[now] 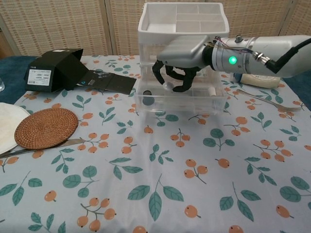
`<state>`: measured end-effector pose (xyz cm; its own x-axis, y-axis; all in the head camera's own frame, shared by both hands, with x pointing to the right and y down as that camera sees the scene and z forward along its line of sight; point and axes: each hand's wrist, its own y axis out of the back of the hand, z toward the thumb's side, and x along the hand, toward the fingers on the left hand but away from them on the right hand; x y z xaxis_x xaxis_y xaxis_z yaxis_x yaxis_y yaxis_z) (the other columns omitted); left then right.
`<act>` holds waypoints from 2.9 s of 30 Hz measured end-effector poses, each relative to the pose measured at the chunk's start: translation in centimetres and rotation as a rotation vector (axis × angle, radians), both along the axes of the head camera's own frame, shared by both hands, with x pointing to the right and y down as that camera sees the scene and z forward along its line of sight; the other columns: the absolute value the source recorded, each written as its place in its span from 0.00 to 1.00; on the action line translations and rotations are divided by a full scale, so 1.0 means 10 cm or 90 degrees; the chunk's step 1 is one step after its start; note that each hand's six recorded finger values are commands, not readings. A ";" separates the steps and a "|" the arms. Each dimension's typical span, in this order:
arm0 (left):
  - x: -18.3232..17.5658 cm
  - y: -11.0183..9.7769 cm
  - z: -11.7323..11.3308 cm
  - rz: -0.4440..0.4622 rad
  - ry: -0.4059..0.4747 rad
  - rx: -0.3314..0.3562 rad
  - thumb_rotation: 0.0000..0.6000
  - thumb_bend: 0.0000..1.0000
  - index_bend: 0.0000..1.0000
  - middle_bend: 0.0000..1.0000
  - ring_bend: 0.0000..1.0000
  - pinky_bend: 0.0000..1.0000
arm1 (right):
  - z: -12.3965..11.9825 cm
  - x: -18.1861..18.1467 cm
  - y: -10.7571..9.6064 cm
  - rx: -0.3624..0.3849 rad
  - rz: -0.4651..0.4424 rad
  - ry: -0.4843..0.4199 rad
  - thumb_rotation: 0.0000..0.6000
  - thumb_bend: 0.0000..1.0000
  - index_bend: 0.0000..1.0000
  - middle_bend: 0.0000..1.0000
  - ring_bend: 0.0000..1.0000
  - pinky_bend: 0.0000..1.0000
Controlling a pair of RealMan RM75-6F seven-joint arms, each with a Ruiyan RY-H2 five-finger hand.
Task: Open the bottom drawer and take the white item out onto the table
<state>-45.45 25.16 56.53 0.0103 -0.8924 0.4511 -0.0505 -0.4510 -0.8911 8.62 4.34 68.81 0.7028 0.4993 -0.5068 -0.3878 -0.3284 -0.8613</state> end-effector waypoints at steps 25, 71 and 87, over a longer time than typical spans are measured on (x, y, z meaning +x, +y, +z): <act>0.13 -0.03 -0.06 0.021 0.016 0.013 1.00 0.25 0.10 0.07 0.10 0.06 | -0.36 0.66 0.86 -0.023 -0.029 -0.048 1.00 0.42 0.49 0.79 0.97 1.00; 0.10 -0.02 -0.07 0.017 0.020 0.018 1.00 0.25 0.10 0.07 0.10 0.06 | -0.60 1.02 1.12 0.029 0.012 -0.066 1.00 0.42 0.20 0.75 0.95 1.00; 0.23 -0.12 0.00 0.041 0.040 0.023 1.00 0.25 0.10 0.07 0.10 0.06 | -1.37 2.60 1.27 0.126 0.369 -0.033 1.00 0.42 0.15 0.22 0.22 0.39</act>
